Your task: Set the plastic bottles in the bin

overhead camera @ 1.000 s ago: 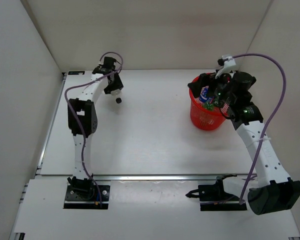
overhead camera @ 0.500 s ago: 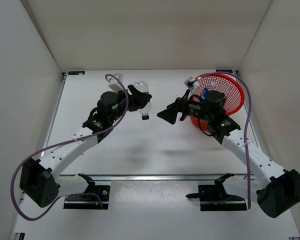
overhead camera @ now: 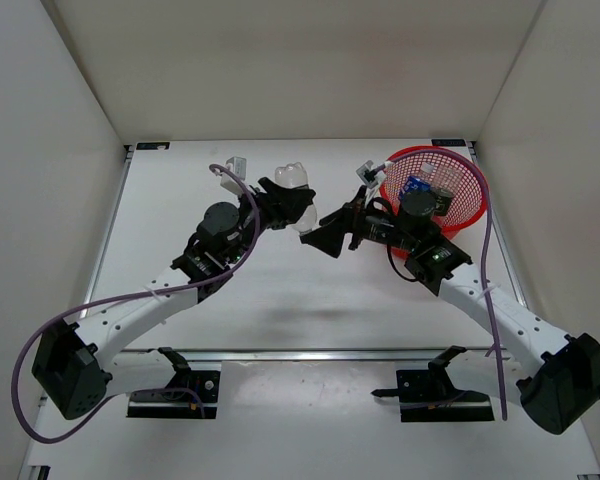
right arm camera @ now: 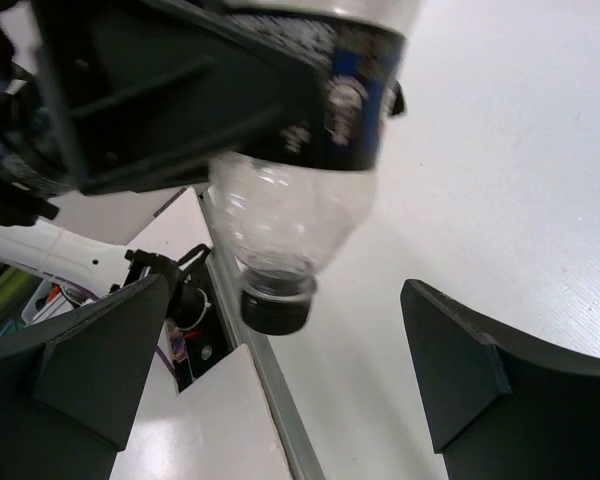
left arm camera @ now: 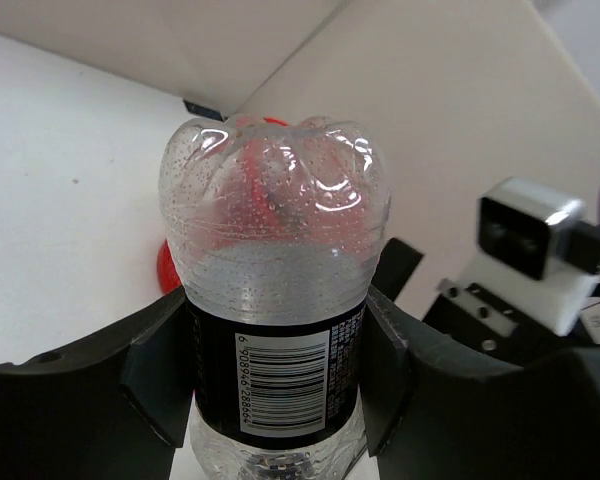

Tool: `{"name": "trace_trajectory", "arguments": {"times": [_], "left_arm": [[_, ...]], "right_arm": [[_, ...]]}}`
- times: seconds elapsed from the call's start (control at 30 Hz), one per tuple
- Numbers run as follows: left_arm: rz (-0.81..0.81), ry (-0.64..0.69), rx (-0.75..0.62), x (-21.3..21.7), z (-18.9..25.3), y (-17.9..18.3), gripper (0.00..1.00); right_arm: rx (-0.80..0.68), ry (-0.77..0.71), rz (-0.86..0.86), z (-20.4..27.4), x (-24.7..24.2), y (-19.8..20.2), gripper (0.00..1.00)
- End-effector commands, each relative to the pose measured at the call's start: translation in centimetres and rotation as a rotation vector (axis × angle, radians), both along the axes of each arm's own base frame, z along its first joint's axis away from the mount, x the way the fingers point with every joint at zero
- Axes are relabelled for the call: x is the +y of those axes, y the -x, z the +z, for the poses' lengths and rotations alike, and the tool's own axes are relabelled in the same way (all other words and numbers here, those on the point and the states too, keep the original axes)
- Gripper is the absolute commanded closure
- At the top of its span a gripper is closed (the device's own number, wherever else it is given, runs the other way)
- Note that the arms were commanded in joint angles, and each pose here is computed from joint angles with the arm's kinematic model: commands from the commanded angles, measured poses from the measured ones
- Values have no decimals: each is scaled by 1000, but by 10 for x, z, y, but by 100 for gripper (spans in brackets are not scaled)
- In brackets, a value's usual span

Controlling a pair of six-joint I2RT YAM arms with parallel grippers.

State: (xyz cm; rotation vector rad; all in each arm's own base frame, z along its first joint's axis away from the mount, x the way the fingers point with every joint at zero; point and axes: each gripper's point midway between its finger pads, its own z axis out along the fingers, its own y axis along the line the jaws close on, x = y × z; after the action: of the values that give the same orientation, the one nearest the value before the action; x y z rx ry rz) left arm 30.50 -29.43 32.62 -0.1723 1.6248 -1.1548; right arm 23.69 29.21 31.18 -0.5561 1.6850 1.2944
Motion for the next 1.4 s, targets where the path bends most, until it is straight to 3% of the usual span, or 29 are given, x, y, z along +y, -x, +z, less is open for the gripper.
{"name": "trace_trajectory", "arguments": {"times": [0.0, 0.27, 0.33, 0.37, 0.43, 0.53, 0.63, 0.73, 0.8, 0.87, 0.93, 0.97, 1.23, 1.37], "left_arm": [[2, 75, -66, 3, 29, 10, 75], [-49, 55, -34, -9, 16, 15, 75], [-60, 58, -34, -13, 14, 18, 74], [-69, 57, -46, -13, 14, 18, 74], [-77, 46, -42, -19, 14, 19, 73], [-68, 24, -46, -19, 13, 17, 71], [-69, 19, -29, -19, 3, 15, 69], [-66, -4, -26, -20, -3, 15, 67], [-89, -7, -29, -23, -2, 18, 58], [-83, -23, -40, -21, 0, 18, 24], [-62, -52, -51, -15, 0, 17, 1], [-66, -49, -56, -11, 4, 17, 1], [-55, -95, -96, 23, 23, 26, 1], [42, -89, -110, 64, 31, 26, 2]], "right_arm": [[-17, -21, -26, 3, 3, -7, 1], [-62, -66, 10, 16, 12, -15, 2], [-73, -71, 27, 20, 15, -13, 12], [-52, -77, 29, 18, 14, -15, 25], [-43, -102, 54, 20, 17, -11, 41], [-67, -112, 70, 26, 18, -3, 47], [-72, -121, 42, 31, 14, -6, 67], [-76, -133, 30, 34, 7, -5, 75], [-60, -129, 23, 30, 5, -5, 84], [-35, -117, 14, 26, 2, -7, 89], [-44, -123, -22, 24, -6, -10, 95], [-33, -131, -35, 26, -10, -12, 100], [-19, -74, -183, 19, -55, -47, 100], [-44, -29, -317, 25, -98, -74, 100]]}}
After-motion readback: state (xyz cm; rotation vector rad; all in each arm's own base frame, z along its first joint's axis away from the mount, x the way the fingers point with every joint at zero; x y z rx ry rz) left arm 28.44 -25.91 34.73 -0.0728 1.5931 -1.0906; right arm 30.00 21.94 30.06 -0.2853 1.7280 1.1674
